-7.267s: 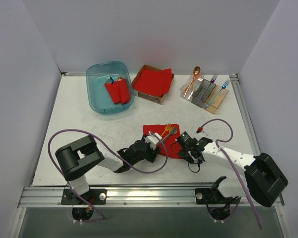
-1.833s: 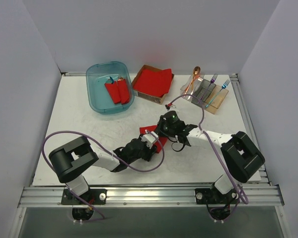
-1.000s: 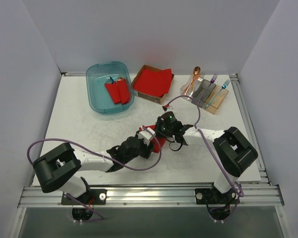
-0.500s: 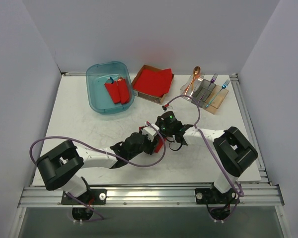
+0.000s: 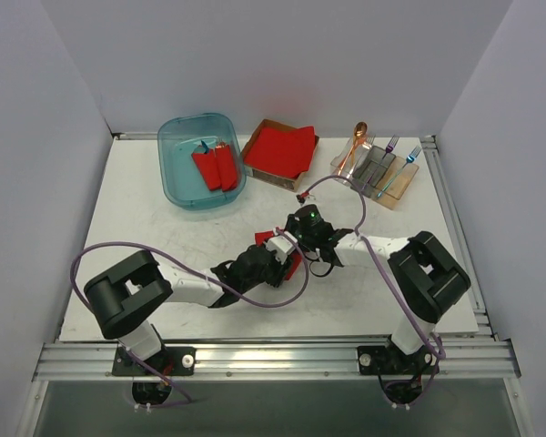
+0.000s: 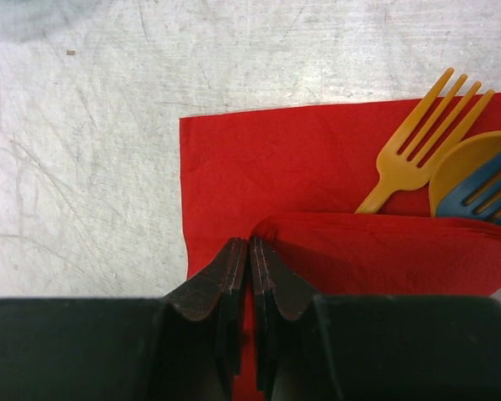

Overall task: Place the utensils on the paper napkin and roll it up
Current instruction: Roll the napkin at the center of the board.

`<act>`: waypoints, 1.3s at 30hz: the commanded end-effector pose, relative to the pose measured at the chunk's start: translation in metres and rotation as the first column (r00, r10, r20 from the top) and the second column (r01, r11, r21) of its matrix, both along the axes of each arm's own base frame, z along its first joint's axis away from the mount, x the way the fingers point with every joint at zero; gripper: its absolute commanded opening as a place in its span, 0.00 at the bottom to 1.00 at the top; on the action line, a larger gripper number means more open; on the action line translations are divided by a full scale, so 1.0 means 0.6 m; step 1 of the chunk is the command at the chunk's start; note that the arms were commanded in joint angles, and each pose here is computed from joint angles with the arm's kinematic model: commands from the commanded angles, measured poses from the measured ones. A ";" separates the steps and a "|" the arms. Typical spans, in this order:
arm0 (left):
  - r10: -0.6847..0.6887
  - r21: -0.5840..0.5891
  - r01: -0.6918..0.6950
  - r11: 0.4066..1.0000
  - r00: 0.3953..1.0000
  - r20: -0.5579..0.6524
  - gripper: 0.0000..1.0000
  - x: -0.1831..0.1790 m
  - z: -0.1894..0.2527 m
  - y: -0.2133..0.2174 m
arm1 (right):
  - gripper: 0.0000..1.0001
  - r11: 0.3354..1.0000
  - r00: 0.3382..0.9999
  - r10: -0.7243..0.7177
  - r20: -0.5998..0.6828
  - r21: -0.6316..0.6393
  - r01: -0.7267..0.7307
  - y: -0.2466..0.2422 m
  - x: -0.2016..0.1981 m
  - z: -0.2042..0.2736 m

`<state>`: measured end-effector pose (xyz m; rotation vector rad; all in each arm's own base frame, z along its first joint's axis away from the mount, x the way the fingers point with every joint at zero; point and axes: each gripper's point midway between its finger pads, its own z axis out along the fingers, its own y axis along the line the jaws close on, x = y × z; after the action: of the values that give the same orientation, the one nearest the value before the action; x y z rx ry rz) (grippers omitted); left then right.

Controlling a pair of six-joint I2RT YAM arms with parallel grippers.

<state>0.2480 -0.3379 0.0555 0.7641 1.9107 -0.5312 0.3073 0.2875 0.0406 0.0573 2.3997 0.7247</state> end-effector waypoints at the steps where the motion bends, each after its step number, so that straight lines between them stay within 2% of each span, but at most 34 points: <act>1: -0.011 -0.042 0.012 0.999 1.000 0.007 0.53 0.006 0.004 -0.016 | 0.09 1.000 1.000 0.001 0.019 0.022 -0.002 0.008 0.012 0.010; 18: -0.029 -0.040 0.027 0.999 0.998 -0.056 0.52 -0.018 -0.050 -0.013 | 0.12 0.999 0.999 0.030 0.017 0.018 -0.031 0.017 0.015 0.006; 22: -0.033 -0.039 0.031 0.999 0.998 -0.054 0.52 -0.022 -0.055 -0.012 | 0.18 0.999 0.999 0.043 0.023 0.015 -0.043 0.023 0.021 0.007; 28: -0.045 -0.039 0.043 0.998 0.997 -0.060 0.52 -0.027 -0.061 -0.013 | 0.32 0.997 0.996 0.069 0.054 0.035 -0.071 0.039 0.033 0.023; 33: -0.042 -0.042 0.040 0.998 0.997 -0.059 0.52 -0.026 -0.061 -0.012 | 0.36 0.995 0.994 0.068 0.082 0.062 -0.073 0.045 0.051 0.046; 39: -0.042 -0.050 0.039 0.998 0.997 -0.063 0.52 -0.027 -0.061 -0.014 | 0.37 0.997 0.994 0.016 0.110 0.079 -0.025 0.009 0.072 0.076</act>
<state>0.2422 -0.3441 0.0292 0.7365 1.9143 -0.5993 0.3340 0.2978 0.0499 0.0229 2.3678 0.7784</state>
